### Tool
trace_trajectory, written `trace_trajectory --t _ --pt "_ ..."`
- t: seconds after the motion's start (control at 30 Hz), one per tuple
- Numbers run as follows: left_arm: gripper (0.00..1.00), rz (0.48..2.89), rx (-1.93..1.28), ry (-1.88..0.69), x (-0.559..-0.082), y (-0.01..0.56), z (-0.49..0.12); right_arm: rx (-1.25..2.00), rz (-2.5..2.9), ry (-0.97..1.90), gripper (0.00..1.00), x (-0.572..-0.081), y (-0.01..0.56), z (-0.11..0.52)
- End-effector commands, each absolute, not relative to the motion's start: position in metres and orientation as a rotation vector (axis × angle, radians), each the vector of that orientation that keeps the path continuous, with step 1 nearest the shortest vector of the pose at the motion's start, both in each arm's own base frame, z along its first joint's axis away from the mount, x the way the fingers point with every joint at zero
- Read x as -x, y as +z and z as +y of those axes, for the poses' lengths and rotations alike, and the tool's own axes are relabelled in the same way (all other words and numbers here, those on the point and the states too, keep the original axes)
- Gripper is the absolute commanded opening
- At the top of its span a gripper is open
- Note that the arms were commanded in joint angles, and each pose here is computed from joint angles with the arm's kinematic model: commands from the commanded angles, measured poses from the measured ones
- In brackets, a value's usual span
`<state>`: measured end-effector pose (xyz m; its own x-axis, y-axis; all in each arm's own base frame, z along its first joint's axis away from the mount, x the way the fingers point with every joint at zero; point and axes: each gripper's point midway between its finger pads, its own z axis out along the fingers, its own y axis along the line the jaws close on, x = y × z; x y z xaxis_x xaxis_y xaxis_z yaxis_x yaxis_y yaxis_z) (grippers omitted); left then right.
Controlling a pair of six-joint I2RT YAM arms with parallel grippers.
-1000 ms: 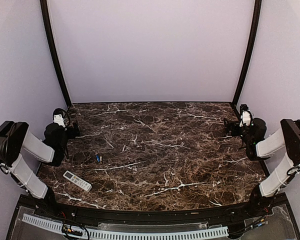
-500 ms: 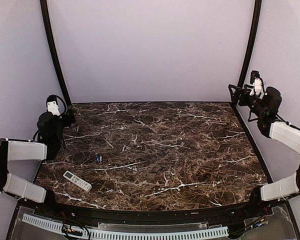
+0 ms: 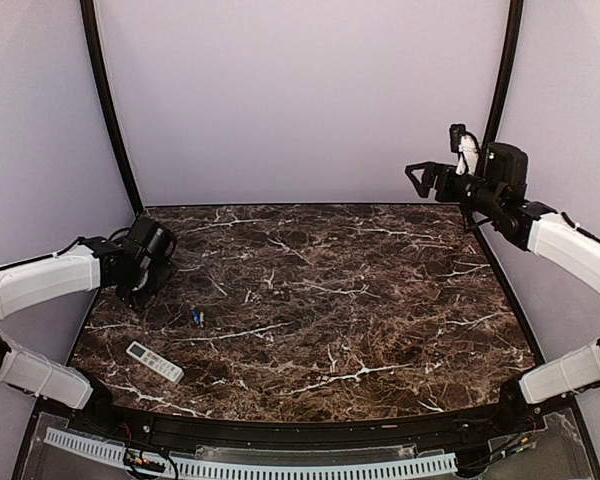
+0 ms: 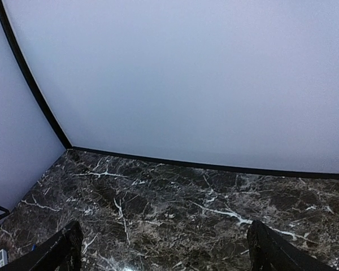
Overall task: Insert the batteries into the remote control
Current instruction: Pick up the remote control from the center of the board.
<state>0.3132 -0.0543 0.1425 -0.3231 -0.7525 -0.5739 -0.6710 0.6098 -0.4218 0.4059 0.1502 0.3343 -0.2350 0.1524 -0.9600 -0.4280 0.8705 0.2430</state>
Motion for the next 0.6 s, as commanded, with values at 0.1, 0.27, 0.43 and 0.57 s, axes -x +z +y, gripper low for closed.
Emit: trace_trajectory --t 0.1,0.27,0.43,0.57 --pt "0.95 2.248 1.594 0.408 -0.206 0.081 -0.02 0.253 1.958 0.576 0.99 -0.39 0.286 0.188" --pt "0.93 2.25 1.66 0.364 -0.187 0.066 -0.019 0.255 1.983 0.603 0.99 -0.379 0.278 0.197" --pt "0.82 2.259 1.736 0.28 -0.17 0.046 -0.019 0.257 1.992 0.605 0.98 -0.37 0.272 0.197" --pt "0.8 2.294 1.74 0.252 -0.167 0.035 -0.022 0.258 2.007 0.591 0.99 -0.367 0.268 0.195"
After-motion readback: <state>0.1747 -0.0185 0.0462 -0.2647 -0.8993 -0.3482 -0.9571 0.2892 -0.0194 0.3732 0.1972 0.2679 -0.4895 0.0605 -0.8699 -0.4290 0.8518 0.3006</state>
